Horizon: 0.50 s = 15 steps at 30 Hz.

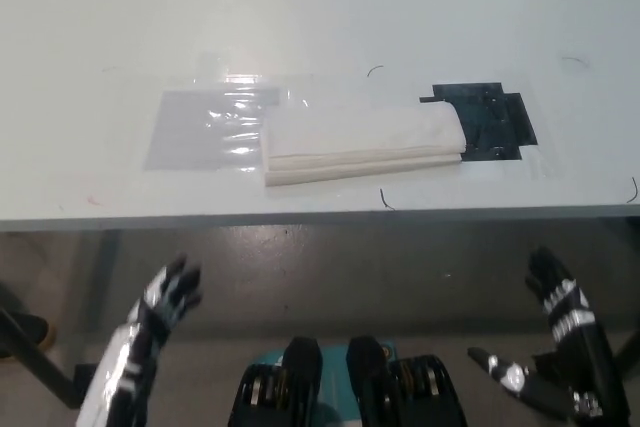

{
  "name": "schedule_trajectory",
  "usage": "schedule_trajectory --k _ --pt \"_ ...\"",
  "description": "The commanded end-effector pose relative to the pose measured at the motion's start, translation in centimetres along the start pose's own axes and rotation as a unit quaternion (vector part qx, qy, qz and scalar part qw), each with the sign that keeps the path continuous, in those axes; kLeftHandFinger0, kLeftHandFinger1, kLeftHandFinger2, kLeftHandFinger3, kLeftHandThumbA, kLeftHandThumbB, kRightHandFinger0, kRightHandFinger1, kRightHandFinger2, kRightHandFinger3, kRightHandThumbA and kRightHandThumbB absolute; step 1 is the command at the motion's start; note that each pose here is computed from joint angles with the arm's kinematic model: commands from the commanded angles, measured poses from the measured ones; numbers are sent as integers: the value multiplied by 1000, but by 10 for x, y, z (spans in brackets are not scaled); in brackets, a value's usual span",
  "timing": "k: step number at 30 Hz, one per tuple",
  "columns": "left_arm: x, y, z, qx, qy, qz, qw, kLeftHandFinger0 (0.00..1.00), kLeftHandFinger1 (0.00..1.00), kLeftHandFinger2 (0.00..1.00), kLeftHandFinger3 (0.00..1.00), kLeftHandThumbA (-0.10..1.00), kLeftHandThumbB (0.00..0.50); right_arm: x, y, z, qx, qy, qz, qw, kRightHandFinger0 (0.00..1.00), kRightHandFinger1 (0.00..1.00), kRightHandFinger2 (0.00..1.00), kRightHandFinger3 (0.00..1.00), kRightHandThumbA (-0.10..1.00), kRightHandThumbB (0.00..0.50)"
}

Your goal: A stack of napkins is kept in the middle of the table close to the robot and the robot places both its hands sideways on the stack. Then it moves its hands away from each other while pressing down on the napkins to make them smooth

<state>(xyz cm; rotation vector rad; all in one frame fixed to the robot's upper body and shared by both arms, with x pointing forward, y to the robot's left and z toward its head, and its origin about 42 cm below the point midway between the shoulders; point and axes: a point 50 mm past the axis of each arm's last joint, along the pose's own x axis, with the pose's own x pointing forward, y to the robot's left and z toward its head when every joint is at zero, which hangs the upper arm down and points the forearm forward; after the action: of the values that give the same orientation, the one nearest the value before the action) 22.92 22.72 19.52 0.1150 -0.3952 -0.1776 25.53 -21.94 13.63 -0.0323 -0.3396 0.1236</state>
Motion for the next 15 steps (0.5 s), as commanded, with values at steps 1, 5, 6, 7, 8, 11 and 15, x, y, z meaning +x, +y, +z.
schedule_trajectory --k 1,5,6,7,8,11,15 --pt "44 -7 31 -2 -51 -10 999 1000 1000 1000 1000 1000 252 48 12 39 28 -73 19 997 1000 1000 1000 1000 1000 330" --pt "93 -14 47 -11 -99 -6 995 1000 1000 1000 1000 1000 183 91 21 61 28 -102 27 994 1000 1000 1000 1000 1000 250" --pt "105 -16 50 -11 -105 -8 994 1000 1000 1000 1000 1000 169 101 24 66 35 -103 28 994 1000 1000 1000 1000 1000 242" --pt "128 -20 57 -21 -109 -5 994 1000 1000 1000 1000 1000 155 124 28 75 41 -117 34 992 1000 1000 1000 1000 1000 232" --pt "140 -23 60 -30 -108 -3 994 1000 1000 1000 1000 1000 148 136 31 80 45 -120 32 991 1000 1000 1000 1000 1000 242" --pt "190 -27 64 -53 -104 -6 993 1000 1000 1000 1000 1000 202 179 43 97 73 -130 34 988 1000 1000 1000 1000 1000 226" --pt "249 -31 63 -71 -96 3 993 1000 1000 1000 1000 1000 258 227 56 109 97 -135 46 985 1000 1000 1000 1000 1000 193"
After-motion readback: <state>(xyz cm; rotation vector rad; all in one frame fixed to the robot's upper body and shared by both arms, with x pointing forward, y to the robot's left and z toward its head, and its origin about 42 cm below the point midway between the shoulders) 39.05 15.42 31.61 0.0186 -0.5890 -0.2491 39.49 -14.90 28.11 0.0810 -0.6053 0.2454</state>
